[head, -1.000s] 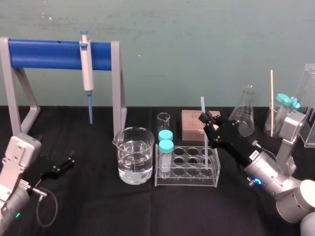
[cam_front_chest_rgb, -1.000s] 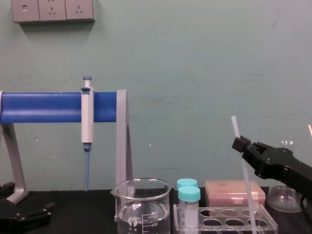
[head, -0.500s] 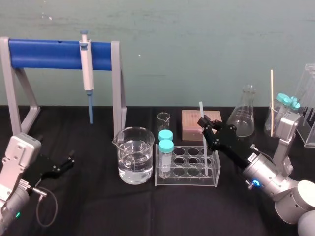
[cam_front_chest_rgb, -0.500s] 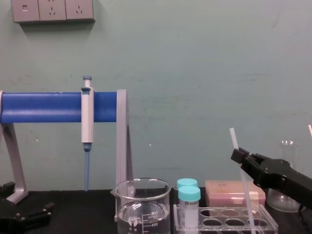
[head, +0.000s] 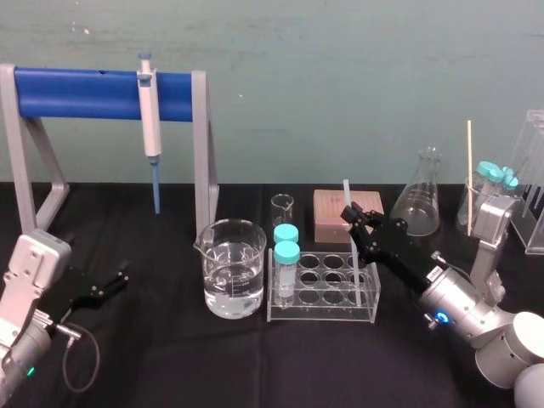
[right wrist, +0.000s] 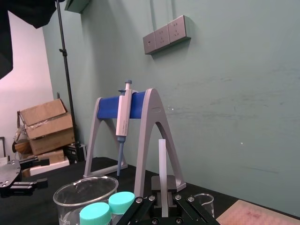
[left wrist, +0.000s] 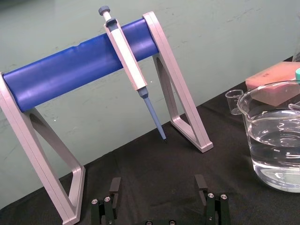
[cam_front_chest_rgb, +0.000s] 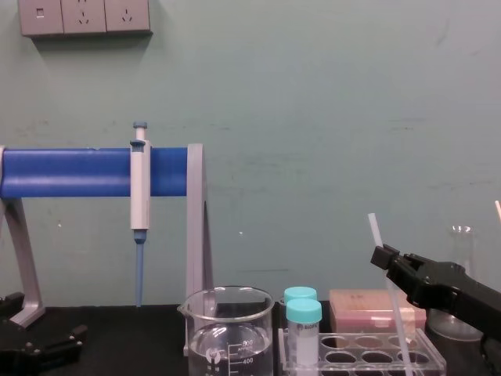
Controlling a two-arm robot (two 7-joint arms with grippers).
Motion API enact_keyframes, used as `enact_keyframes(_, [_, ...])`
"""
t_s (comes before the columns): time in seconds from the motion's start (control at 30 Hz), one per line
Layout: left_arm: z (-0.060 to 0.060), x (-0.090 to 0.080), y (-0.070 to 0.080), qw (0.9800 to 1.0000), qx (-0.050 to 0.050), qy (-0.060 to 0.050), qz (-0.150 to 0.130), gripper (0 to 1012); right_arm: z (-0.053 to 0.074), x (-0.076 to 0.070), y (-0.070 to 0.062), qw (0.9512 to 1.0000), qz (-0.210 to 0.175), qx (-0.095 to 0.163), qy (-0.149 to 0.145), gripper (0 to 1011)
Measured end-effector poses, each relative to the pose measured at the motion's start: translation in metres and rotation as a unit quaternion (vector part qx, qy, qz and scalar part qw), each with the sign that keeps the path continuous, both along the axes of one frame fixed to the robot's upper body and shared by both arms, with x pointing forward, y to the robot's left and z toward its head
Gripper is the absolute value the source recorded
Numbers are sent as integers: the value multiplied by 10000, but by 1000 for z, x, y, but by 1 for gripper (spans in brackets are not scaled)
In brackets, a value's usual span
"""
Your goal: Pick up the stirring rod with one hand, then place it down.
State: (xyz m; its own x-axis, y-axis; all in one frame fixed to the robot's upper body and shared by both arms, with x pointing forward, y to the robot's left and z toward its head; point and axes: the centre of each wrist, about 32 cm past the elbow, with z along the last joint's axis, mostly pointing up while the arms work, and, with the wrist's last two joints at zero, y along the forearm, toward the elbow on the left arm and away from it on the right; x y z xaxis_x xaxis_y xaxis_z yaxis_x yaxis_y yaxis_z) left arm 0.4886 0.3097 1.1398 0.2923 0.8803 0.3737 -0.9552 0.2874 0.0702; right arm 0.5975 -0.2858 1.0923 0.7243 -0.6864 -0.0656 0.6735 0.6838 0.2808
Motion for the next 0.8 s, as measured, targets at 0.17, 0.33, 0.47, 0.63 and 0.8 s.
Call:
enact_keyframes(0.17, [0, 0, 0, 10000, 0, 0, 0, 1000, 0, 0, 0, 10000, -1, 0, 0, 68])
enact_keyframes(0.33, [0, 0, 0, 10000, 0, 0, 0, 1000, 0, 0, 0, 10000, -1, -1, -1, 68])
enact_keyframes(0.47, [0, 0, 0, 10000, 0, 0, 0, 1000, 0, 0, 0, 10000, -1, 0, -3, 69])
enact_keyframes(0.63, [0, 0, 0, 10000, 0, 0, 0, 1000, 0, 0, 0, 10000, -1, 2, -3, 202])
enact_keyframes(0.8, [0, 0, 0, 10000, 0, 0, 0, 1000, 0, 0, 0, 10000, -2, 4, -3, 336])
